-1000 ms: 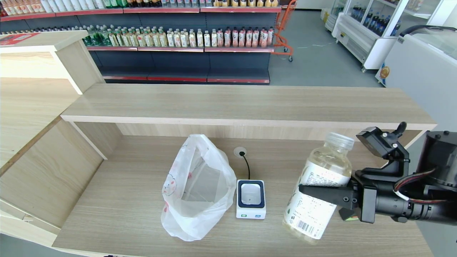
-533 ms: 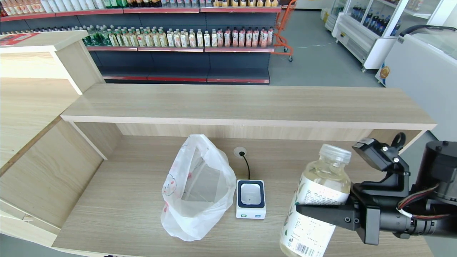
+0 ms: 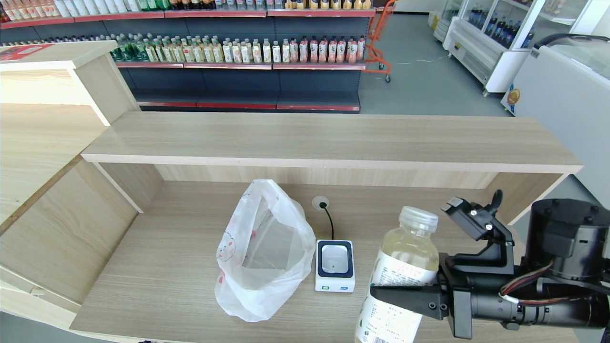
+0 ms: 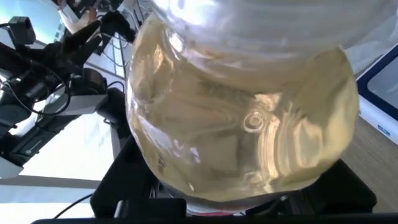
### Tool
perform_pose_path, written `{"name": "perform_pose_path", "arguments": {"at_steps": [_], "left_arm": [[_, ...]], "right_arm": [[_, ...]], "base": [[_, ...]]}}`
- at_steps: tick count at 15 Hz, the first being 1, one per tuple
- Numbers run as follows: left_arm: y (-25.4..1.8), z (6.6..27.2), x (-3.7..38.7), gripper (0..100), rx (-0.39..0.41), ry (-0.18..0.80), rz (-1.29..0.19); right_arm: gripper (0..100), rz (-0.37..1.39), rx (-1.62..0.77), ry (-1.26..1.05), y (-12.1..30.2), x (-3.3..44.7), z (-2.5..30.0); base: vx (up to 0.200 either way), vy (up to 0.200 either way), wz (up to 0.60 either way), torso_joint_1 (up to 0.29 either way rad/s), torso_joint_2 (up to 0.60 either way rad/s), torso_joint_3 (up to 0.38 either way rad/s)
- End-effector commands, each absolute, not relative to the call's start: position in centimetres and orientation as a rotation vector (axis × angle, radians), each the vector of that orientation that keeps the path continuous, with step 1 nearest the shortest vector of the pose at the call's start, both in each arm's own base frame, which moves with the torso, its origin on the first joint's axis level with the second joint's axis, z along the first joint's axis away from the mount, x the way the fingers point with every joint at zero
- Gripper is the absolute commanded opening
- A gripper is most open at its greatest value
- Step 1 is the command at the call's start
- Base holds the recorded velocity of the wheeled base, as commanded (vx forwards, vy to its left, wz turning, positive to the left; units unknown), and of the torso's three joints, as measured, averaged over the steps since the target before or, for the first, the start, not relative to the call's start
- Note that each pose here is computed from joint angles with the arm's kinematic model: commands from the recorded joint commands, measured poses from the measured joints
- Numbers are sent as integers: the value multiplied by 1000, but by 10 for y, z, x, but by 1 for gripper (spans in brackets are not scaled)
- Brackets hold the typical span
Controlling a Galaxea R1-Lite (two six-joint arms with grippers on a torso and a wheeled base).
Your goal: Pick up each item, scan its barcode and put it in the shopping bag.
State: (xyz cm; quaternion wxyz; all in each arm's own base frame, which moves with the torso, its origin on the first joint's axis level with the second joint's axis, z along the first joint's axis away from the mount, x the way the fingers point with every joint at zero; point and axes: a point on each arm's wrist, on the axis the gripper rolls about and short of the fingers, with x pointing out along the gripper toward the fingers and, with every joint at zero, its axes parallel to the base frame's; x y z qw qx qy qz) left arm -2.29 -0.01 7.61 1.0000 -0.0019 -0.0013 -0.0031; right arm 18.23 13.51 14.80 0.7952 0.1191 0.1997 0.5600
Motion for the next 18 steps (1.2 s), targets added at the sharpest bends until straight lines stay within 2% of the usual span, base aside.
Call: {"name": "perform_pose_path", "arguments": {"at_steps": [1,13,15,18], "left_arm": [[0,76,-23,100,-5,-3,-6],[0,76,-23,100,-5,-3,-6],[0,76,-23,100,-5,-3,-6],[0,76,-23,100,-5,-3,-6]], "right_arm": [[0,1201,254,446,138,183,145],[0,1176,229,432,146,180,143],[0,1135,120,378,139,187,137],[0,1011,-215,252,109,224,112]], "base": [[0,0,0,0,0,0],[0,0,0,0,0,0],[0,0,0,0,0,0],[0,0,0,0,0,0]]}}
